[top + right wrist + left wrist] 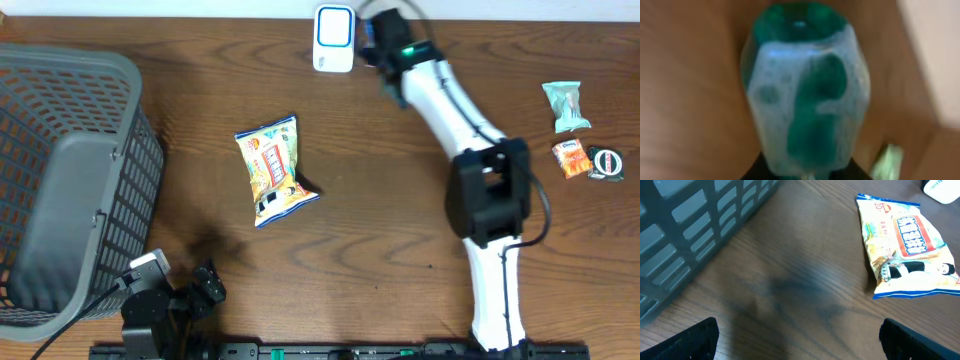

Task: Scan the item barcode
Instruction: 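Carry the teal bottle right and set it at the right edge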

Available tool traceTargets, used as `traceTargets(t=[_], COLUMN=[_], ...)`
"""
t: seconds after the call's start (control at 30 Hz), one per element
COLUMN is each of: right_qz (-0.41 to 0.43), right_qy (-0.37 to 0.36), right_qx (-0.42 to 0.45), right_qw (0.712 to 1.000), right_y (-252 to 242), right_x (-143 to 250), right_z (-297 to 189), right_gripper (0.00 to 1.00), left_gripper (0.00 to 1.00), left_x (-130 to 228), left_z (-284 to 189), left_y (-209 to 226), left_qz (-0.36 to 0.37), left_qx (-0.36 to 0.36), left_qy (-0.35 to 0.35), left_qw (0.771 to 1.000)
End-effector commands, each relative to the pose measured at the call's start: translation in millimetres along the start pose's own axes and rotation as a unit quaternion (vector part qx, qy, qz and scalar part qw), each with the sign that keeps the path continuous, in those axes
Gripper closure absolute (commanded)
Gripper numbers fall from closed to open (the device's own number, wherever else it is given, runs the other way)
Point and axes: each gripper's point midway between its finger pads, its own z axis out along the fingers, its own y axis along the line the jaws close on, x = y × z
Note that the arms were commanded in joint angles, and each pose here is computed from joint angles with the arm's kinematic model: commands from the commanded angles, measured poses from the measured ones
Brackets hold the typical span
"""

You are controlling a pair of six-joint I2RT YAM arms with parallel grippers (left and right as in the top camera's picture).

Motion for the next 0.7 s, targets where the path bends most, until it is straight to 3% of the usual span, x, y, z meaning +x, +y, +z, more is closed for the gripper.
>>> traceTargets(t=[0.0, 0.43, 0.57, 0.6, 0.67], right_qz=[0.158, 0.298, 0.327, 0.342, 0.363], right_qy=[0.031, 0.130, 0.139, 0.134, 0.116], right_qx=[0.047, 0.038, 0.037, 0.036, 0.020], right_qw=[0.986, 0.945, 0.934, 0.929, 0.924], right_y=[-71, -126, -131, -134, -135], right_x=[44, 188, 208, 208, 198], right_z=[-9, 89, 97, 96, 88], right_gripper=[0.99, 0.98, 0.69, 0.59, 0.25], left_gripper=[0.02, 0.02, 0.02, 0.02, 0.02], left_x=[1, 1, 1, 1, 1], left_z=[-2, -2, -2, -2, -2], left_y=[-1, -1, -1, -1, -1], left_qz=[-0.003, -0.003, -0.003, -0.003, -0.003], left_qx=[0.003, 0.003, 0.003, 0.003, 0.003], left_qy=[0.003, 0.003, 0.003, 0.003, 0.003], left_qw=[1.000, 1.000, 1.000, 1.000, 1.000])
